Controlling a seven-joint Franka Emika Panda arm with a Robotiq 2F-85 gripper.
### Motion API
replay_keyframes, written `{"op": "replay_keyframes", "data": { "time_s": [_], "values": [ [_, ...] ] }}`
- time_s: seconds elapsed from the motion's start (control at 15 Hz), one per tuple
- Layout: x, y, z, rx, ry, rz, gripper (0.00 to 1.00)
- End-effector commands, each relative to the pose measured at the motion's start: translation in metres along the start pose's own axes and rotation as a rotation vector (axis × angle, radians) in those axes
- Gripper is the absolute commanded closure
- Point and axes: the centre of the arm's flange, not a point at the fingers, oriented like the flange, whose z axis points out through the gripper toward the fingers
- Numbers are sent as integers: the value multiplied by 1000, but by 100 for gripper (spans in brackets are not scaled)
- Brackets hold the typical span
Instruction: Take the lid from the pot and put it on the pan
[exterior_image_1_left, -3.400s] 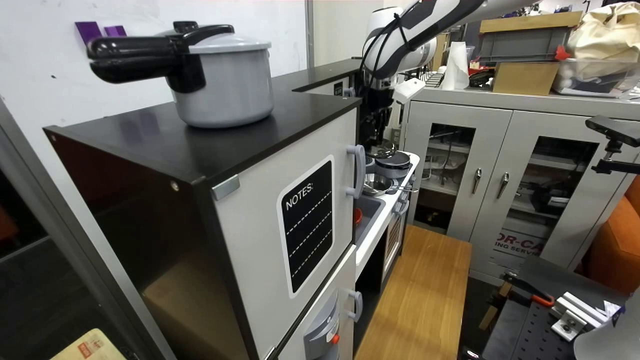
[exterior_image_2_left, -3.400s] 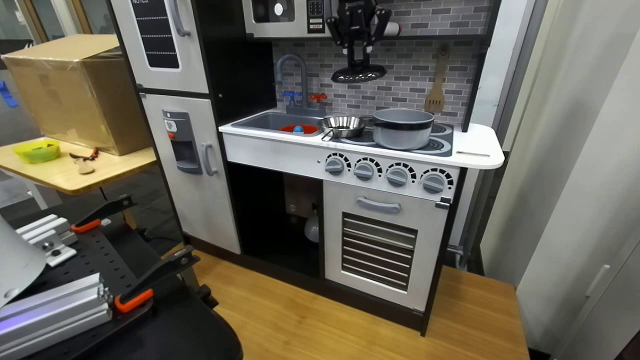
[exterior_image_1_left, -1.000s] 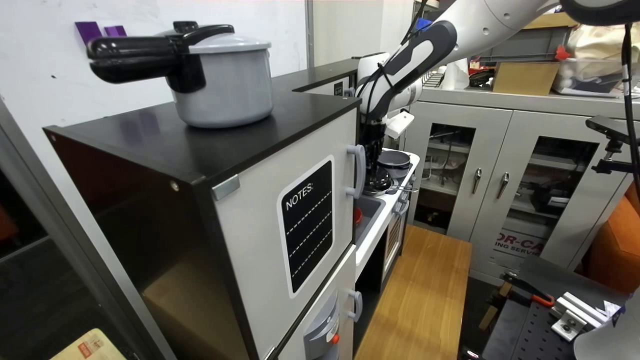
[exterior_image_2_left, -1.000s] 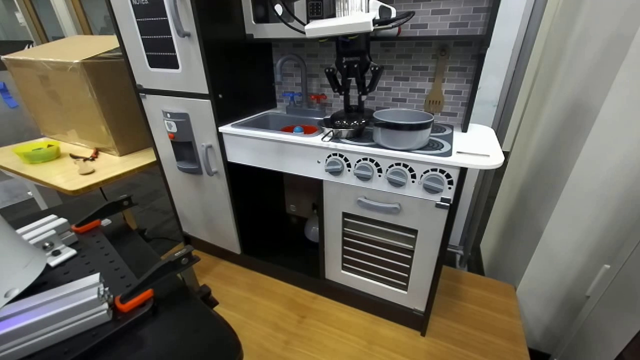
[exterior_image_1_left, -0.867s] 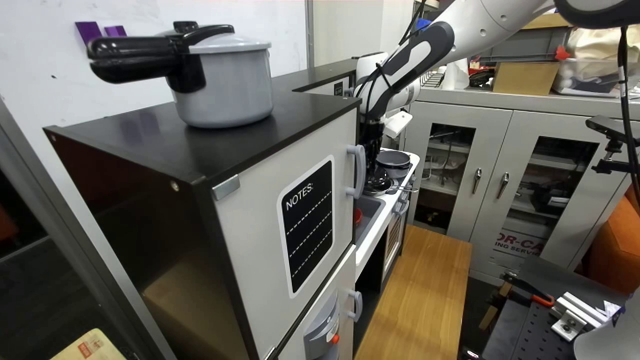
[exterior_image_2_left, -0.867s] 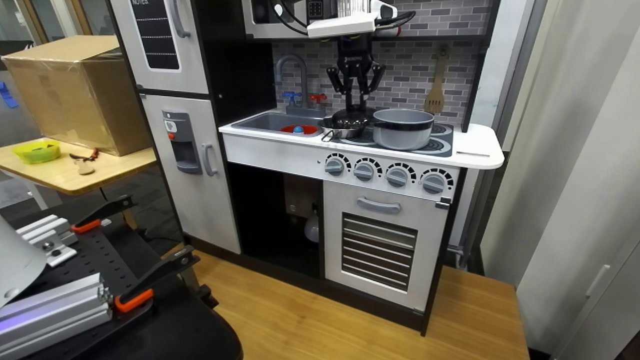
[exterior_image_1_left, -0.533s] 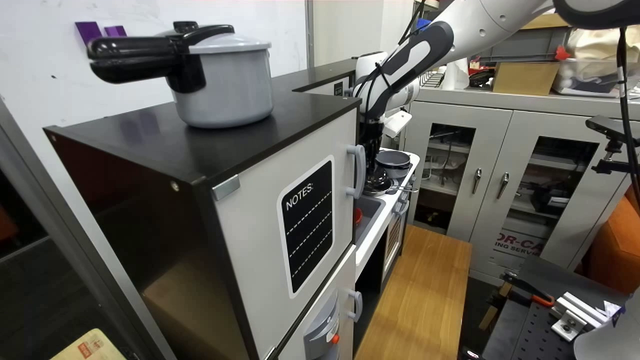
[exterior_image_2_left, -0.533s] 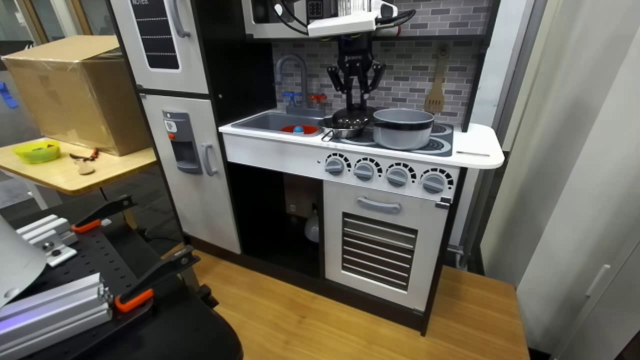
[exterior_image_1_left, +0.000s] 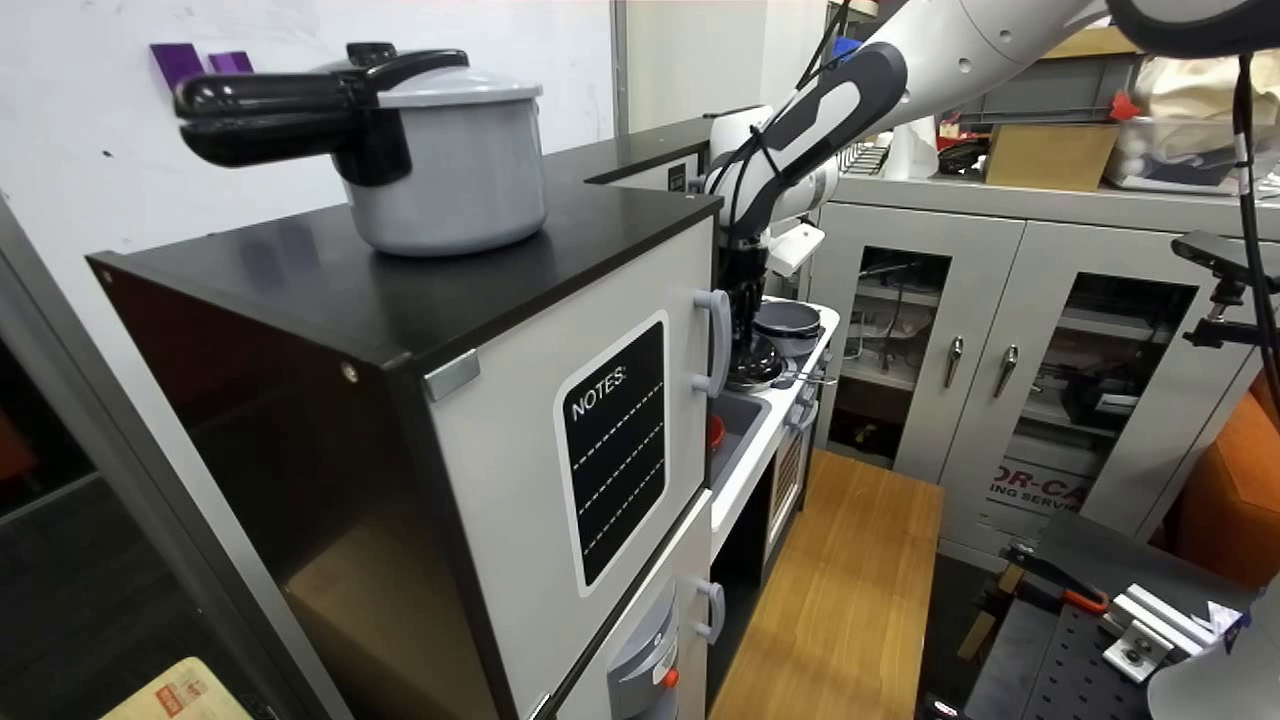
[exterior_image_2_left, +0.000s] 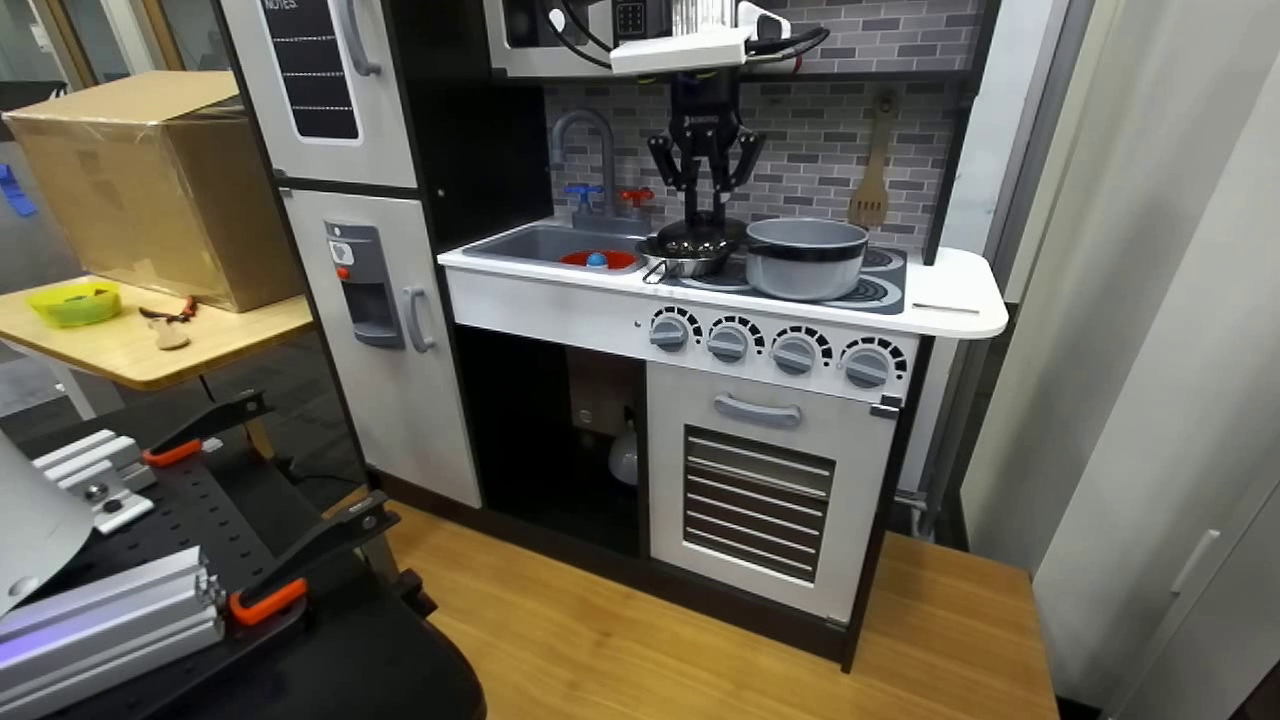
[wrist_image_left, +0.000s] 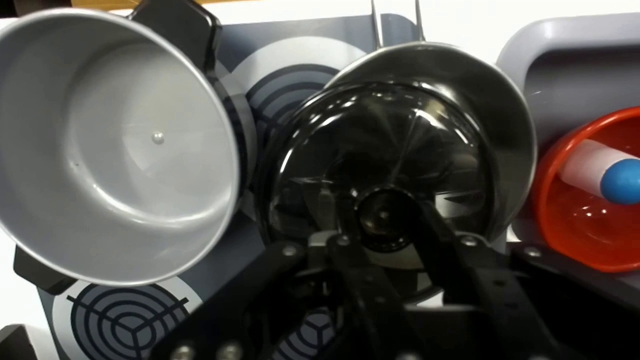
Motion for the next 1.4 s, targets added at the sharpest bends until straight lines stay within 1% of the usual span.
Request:
{"op": "replay_keyframes", "data": {
  "time_s": [0.0, 0.33, 0.47, 0.53, 0.6, 0.67, 0.93, 1.27, 1.33],
  "values": [
    [-5, -5, -3, 28, -22, 12, 92],
    [-11, -16, 1, 52, -55, 18, 92],
    [-10, -17, 3, 39, -54, 11, 92],
    [-9, -16, 3, 30, -58, 8, 72],
    [-9, -16, 4, 24, -57, 7, 42],
    [-5, -11, 4, 30, -41, 7, 66],
    [-5, -11, 4, 29, -41, 7, 41],
    [-5, -11, 4, 29, -42, 7, 41],
    [-5, -11, 4, 29, -42, 7, 16]
  ]
}}
